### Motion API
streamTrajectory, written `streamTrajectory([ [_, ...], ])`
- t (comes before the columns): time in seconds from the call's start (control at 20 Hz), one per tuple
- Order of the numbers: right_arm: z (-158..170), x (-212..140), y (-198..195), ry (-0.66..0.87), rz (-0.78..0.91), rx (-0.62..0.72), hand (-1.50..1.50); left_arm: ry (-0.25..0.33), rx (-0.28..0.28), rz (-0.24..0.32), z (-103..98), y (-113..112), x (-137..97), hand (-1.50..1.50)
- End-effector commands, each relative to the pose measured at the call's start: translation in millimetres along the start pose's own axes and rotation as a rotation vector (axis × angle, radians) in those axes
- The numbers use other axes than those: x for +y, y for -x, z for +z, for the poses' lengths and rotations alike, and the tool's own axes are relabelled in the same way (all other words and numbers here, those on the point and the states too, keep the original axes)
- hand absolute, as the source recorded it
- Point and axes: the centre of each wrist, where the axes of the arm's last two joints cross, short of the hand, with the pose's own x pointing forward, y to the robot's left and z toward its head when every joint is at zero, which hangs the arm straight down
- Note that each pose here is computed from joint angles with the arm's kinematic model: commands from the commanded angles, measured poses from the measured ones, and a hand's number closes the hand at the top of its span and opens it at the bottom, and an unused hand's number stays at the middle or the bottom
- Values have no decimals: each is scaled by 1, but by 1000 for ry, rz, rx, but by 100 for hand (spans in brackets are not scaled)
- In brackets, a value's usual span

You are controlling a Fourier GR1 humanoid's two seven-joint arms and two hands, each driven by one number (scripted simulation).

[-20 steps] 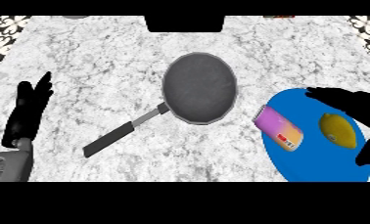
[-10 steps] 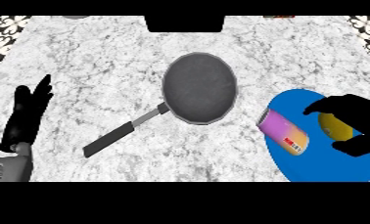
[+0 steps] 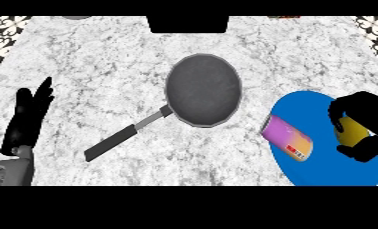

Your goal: Pick the lemon from the plate and place it in the pan

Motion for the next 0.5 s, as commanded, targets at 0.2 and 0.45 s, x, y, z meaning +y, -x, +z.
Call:
streamTrajectory([
  [0.2,32,86,-19,-4,-256,612,150,-86,85,14,11,26,24,0],
  [0.45,41,88,-71,180,-336,792,150,-106,72,2,14,24,39,0],
])
